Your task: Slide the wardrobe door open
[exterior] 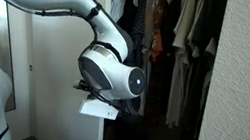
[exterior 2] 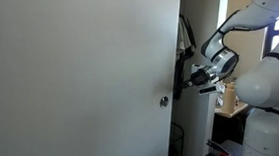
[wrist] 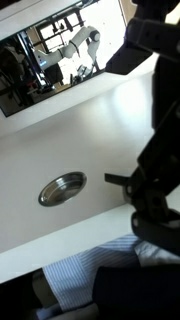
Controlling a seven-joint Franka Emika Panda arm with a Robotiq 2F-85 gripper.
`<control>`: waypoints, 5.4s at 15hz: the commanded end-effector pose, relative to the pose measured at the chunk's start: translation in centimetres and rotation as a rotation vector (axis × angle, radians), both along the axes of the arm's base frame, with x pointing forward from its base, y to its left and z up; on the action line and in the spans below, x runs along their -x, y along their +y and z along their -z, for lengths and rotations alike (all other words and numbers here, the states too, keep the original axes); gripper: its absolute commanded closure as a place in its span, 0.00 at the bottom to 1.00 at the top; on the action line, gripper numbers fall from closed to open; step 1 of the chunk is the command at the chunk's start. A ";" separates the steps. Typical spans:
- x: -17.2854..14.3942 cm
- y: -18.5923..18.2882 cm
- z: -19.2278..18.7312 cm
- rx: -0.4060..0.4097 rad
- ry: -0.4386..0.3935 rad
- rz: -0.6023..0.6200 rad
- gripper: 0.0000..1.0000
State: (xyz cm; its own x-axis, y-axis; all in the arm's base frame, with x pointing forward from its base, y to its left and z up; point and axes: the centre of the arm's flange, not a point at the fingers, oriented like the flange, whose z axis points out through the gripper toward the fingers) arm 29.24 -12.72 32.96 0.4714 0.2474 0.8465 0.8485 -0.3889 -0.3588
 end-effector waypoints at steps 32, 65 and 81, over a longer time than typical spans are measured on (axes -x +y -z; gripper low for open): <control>-6.4 12.5 3.6 0.001 -0.208 -0.258 0.00; -6.8 16.8 4.6 0.015 -0.208 -0.273 0.00; -6.2 16.8 3.6 0.017 -0.234 -0.254 0.00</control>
